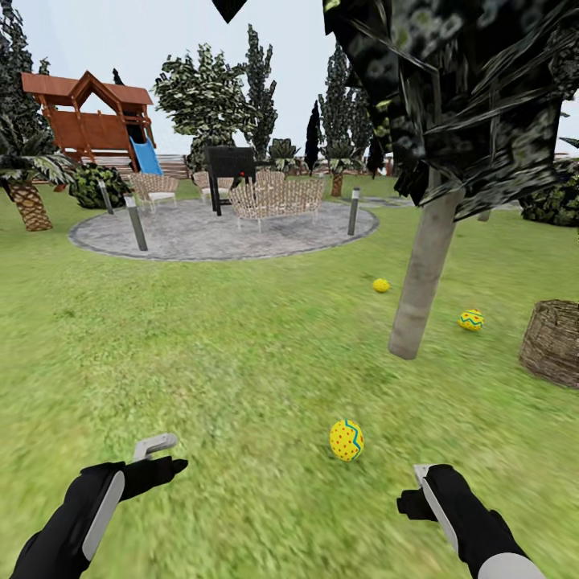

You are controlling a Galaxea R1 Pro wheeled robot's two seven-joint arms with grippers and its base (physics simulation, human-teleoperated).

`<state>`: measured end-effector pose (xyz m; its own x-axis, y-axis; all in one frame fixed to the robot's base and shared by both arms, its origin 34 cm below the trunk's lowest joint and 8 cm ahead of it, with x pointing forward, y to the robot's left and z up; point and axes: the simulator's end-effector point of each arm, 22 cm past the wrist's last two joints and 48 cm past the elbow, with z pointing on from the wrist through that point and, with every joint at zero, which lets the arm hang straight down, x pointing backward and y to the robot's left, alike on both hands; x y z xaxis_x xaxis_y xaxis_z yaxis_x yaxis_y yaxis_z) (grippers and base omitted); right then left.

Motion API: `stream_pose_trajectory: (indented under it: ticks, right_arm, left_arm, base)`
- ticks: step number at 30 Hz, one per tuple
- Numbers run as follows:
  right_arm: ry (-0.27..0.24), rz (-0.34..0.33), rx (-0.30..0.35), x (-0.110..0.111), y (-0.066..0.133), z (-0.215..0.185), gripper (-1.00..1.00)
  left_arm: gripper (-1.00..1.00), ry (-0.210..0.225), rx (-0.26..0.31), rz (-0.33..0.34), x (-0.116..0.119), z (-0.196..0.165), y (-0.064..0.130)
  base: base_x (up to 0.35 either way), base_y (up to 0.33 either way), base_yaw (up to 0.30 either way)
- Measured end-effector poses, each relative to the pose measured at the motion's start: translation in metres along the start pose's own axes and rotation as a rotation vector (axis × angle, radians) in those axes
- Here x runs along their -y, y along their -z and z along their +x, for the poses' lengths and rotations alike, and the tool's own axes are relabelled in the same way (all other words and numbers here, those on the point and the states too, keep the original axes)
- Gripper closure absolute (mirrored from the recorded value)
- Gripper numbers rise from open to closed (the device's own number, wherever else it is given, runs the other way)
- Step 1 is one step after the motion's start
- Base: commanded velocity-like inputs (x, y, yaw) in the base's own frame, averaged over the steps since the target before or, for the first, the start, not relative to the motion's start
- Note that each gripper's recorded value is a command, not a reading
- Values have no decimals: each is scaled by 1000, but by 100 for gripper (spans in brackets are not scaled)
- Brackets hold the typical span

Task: Take the three Easter eggs out of the wicker basket on the lawn in the garden, then place them on the lawn next to a single tree (choose any tree) so that all three eggs are next to the same tree and none are left in the basket.

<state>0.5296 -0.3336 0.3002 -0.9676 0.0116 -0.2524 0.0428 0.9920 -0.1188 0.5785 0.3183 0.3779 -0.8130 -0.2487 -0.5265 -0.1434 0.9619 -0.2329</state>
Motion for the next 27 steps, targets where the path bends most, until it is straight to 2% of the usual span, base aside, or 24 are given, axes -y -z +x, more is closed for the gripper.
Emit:
stream_pose_trajectory:
  ticks: [5,22,27]
  right_arm:
    - [-3,1,21,2,8,-7,-100]
    - [-10,1,74,6,38,-27,-100]
    - [-10,1,73,7,48,-33,-100]
  left_arm:
    - [-100,8,-9,6,3,5,1]
    - [-100,-1,35,13,12,-18,25]
    - [-100,7,32,-46,5,-25,31]
  base:
    - [-1,-1,0]
    - [0,0,0]
    - [0,0,0]
